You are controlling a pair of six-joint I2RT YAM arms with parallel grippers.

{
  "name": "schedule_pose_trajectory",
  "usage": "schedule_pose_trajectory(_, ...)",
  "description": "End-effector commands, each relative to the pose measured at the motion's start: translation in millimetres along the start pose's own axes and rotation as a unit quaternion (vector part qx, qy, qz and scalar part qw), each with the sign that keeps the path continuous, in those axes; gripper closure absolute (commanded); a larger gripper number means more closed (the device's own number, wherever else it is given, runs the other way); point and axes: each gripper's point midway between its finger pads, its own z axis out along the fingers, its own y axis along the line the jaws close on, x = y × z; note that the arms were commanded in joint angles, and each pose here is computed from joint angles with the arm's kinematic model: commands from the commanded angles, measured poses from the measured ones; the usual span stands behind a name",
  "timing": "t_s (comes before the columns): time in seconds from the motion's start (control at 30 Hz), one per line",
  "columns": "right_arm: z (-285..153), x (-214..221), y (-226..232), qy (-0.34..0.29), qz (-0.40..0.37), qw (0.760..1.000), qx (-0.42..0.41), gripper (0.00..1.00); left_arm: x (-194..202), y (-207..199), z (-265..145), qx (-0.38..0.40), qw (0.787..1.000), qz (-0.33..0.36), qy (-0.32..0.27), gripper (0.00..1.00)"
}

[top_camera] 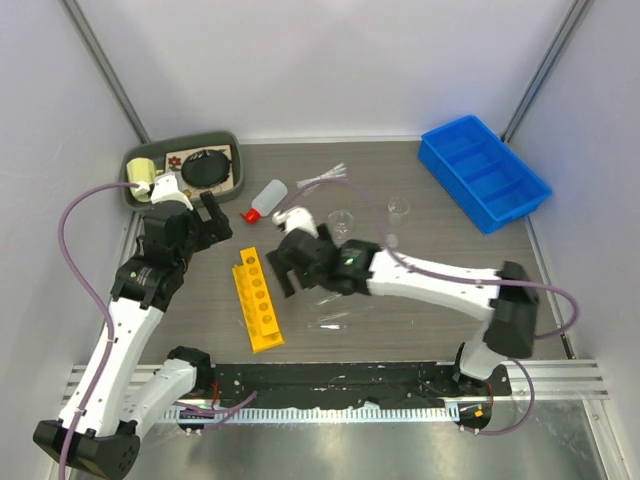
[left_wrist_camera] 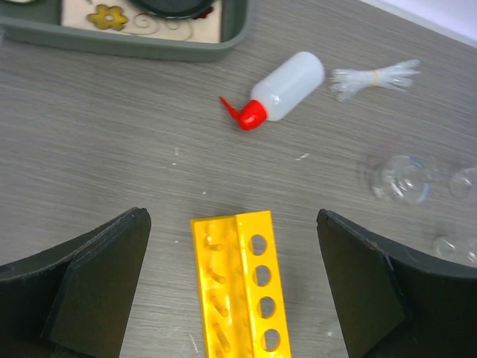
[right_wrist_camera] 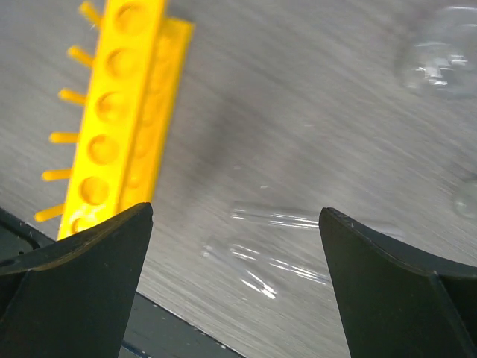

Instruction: Organize the chemistry lab equipment

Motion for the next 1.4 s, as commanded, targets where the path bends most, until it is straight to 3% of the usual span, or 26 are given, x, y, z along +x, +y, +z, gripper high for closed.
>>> schedule_pose_trajectory(0.0, 14, 5, 55, -0.004, -0.035, 0.999, 0.0, 0.0, -14, 22, 0, -0.074, 0.997, -0.01, -0.019, 0.0)
schedule_pose_trajectory(0.67, 51, 21, 129, 0.005, -0.01, 0.999, -0.05, 0.0, -19, 24, -7, -0.072, 0.997, -0.017, -0.035, 0.0)
schedule_pose_trajectory(0.97, 60, 28, 124, 0.01, -0.01, 0.999, -0.028, 0.02, -19, 22, -7, -0.067, 0.997, -0.018, -0.035, 0.0)
schedule_pose_trajectory(1.2, 70, 37, 120, 0.018, -0.018, 1.0, -0.007, 0.12, -19, 21, -7, -0.065, 0.997, -0.019, -0.035, 0.0)
schedule_pose_trajectory(1.37, 78, 43, 117, 0.023, -0.026, 0.999, 0.007, 0.14, -19, 21, -8, -0.064, 0.997, -0.021, -0.036, 0.0)
